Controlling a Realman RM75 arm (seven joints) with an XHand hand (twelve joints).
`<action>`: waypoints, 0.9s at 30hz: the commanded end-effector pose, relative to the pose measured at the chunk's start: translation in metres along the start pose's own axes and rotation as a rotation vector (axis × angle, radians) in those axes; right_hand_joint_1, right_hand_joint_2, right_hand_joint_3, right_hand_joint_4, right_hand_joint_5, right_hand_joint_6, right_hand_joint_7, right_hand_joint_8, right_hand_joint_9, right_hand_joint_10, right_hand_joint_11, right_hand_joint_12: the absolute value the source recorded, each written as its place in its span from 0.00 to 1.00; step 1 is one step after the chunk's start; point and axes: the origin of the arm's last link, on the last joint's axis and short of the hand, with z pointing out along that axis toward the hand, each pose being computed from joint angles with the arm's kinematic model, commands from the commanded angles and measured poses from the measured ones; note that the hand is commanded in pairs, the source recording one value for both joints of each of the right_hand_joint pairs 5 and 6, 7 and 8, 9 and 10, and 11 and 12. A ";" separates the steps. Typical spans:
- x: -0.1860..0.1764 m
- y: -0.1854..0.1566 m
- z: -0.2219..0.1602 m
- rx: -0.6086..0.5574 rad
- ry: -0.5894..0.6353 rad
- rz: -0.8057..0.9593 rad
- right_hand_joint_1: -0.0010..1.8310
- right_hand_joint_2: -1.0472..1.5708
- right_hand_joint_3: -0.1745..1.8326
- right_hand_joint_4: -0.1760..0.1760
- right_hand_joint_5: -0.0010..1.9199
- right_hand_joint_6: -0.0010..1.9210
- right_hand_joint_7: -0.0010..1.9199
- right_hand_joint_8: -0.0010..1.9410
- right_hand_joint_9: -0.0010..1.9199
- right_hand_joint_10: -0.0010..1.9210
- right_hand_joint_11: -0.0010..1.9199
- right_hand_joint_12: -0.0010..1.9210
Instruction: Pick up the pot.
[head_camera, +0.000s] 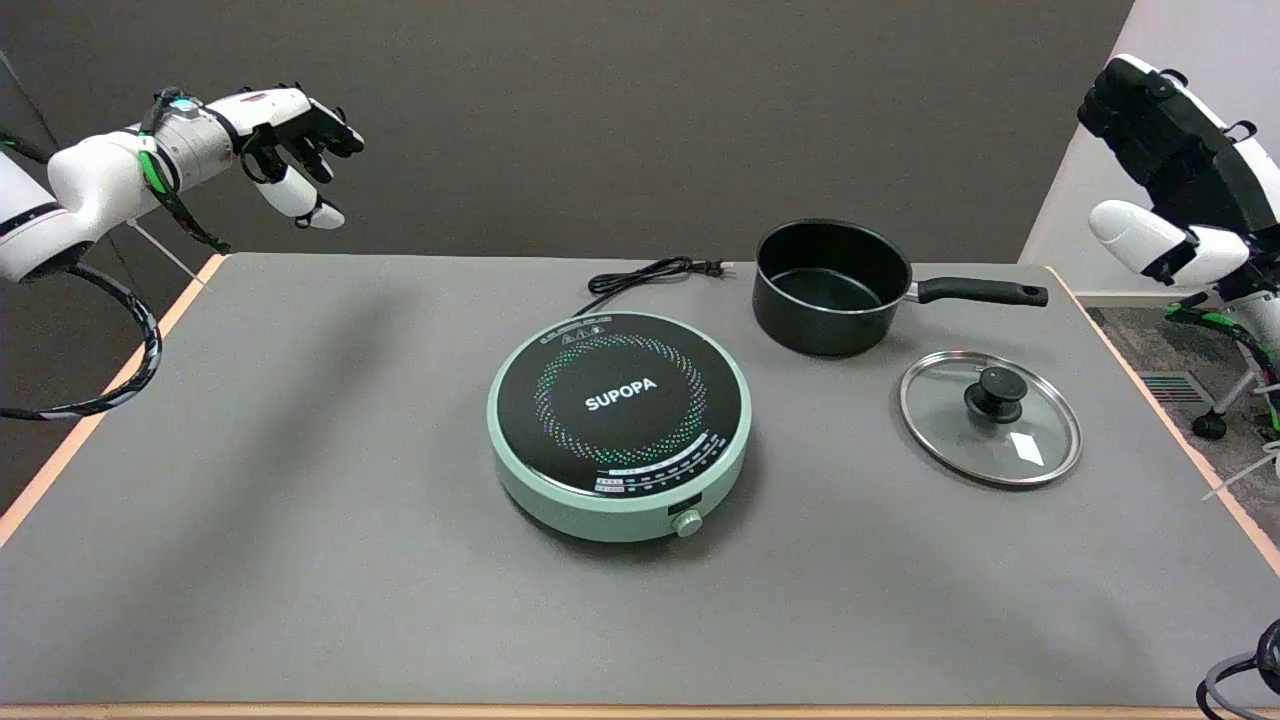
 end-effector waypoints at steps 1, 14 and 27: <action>0.000 -0.002 0.000 0.005 0.000 -0.051 0.52 0.52 0.52 0.00 0.09 0.09 0.09 0.09 0.09 0.09 0.09 0.09; 0.000 0.009 0.021 -0.108 -0.053 -0.454 0.62 0.35 0.55 0.00 0.04 0.04 0.04 0.04 0.04 0.04 0.04 0.04; -0.010 0.021 0.068 -0.395 -0.121 -0.850 0.67 0.18 0.60 0.01 0.03 0.03 0.03 0.03 0.03 0.03 0.03 0.03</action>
